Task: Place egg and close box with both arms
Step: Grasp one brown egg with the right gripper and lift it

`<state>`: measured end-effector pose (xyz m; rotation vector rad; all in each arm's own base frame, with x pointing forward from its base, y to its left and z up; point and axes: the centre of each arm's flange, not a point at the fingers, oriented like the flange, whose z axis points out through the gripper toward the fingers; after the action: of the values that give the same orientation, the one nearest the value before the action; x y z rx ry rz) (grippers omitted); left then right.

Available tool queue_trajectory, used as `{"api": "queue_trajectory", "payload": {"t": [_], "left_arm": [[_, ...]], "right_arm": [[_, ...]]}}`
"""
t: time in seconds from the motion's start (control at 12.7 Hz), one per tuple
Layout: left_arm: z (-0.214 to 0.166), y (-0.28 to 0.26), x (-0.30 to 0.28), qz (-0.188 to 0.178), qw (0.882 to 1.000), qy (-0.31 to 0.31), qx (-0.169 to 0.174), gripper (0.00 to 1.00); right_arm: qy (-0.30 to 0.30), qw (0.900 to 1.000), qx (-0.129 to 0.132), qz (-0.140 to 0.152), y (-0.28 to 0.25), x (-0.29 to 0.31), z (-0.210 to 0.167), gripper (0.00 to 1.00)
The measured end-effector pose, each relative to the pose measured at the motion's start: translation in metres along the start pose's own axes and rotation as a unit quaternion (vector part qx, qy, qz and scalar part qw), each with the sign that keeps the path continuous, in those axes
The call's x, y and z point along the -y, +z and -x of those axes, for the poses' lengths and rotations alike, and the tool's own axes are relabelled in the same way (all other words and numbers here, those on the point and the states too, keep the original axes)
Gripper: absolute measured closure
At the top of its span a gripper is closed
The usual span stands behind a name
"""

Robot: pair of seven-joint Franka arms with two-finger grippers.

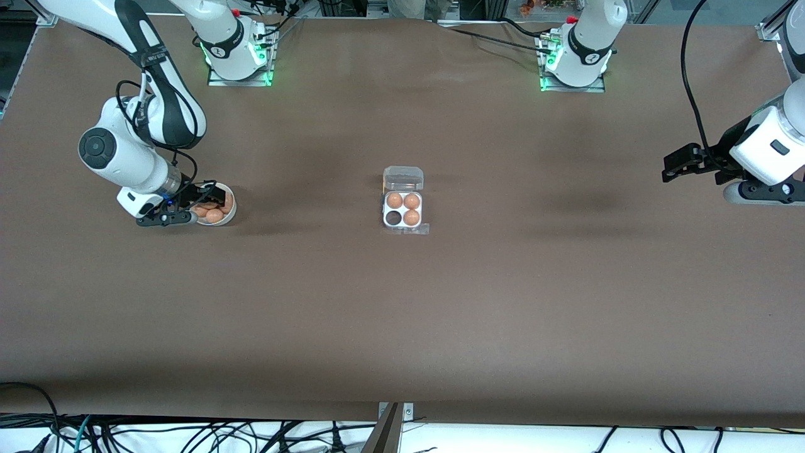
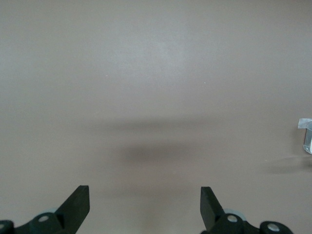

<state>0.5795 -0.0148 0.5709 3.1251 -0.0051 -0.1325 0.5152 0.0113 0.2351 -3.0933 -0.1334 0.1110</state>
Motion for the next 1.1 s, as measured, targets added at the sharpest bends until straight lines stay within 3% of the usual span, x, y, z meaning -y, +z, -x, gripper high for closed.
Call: {"api": "queue_trajectory", "payload": {"t": [0.24,0.55,0.86,1.1], "left_arm": [[0.0,0.0,0.0,0.0,1.0,0.0,0.0,0.0],[-0.005,0.01,0.001,0.0,1.0,-0.001,0.008,0.0],[-0.005,0.01,0.001,0.0,1.0,-0.001,0.009,0.0],[-0.005,0.009,0.0,0.0,1.0,0.0,0.008,0.0]], "right_arm": [[0.001,1.0,0.004,0.0,0.005,0.0,0.004,0.04],[0.002,1.0,0.001,0.0,0.002,-0.001,0.004,0.52],[0.001,1.0,-0.002,0.001,-0.003,-0.001,0.003,0.52],[0.0,1.0,0.01,0.001,-0.049,0.001,-0.003,0.52]]}}
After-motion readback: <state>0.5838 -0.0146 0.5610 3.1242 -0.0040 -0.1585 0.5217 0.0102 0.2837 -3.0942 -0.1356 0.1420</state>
